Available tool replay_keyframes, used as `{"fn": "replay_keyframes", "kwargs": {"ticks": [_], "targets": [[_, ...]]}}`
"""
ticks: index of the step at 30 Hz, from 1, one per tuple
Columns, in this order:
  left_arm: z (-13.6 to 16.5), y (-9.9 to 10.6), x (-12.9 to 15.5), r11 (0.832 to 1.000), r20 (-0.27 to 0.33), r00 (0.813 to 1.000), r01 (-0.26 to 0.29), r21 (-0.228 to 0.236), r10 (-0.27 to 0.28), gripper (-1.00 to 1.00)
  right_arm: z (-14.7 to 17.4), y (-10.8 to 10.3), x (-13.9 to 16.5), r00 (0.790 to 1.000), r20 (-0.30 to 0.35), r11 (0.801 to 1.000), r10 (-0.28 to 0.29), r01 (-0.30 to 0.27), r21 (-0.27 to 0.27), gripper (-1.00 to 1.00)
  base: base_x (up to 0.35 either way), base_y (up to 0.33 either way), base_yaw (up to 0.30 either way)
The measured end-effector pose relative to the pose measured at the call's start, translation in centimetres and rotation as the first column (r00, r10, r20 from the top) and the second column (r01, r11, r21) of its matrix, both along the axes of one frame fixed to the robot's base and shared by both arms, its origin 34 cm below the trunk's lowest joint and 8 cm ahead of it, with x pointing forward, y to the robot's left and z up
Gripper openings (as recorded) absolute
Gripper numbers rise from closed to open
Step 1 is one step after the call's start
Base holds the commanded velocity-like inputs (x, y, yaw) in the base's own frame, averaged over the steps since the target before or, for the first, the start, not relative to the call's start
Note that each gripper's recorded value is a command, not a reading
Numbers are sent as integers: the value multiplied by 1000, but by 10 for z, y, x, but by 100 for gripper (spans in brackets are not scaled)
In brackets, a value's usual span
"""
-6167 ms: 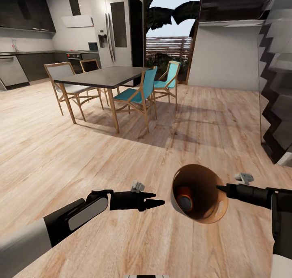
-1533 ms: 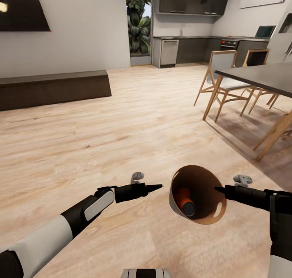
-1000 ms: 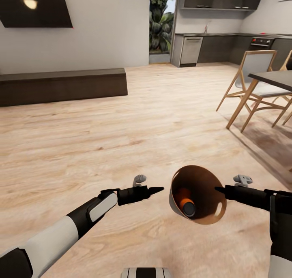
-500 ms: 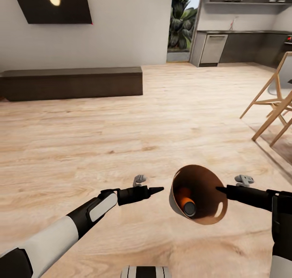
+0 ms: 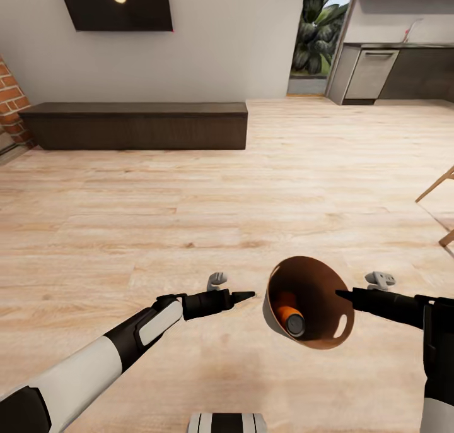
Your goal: Put the three can of soda from the living room inside the tash can in the kitchen.
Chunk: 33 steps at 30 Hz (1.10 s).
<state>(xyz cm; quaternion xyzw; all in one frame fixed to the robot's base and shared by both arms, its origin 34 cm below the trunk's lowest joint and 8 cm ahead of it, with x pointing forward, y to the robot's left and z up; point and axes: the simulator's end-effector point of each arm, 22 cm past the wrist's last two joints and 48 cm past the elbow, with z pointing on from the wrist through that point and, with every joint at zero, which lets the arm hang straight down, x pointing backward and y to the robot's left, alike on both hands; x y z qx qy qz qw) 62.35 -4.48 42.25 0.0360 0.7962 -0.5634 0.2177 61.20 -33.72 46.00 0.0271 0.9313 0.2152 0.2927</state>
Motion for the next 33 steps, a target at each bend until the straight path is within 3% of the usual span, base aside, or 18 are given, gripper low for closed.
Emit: {"fn": "replay_keyframes", "kwargs": {"ticks": [5,15,33], "targets": [[-2,0,0,1000,-6,1000,1,-2,-1,100,-1,-10,-1,1000,-3,1000,1,-1,-29,-100,336,0,220],[-9,3,0,1000,-15,1000,-5,0,5,100,-7,-8,-3,1000,-12,1000,11,-12,-29,-100,336,0,220],[-19,5,0,1000,-18,1000,-10,3,10,100,-15,-1,-5,999,-31,1000,22,-22,1,-100,336,0,217]]}}
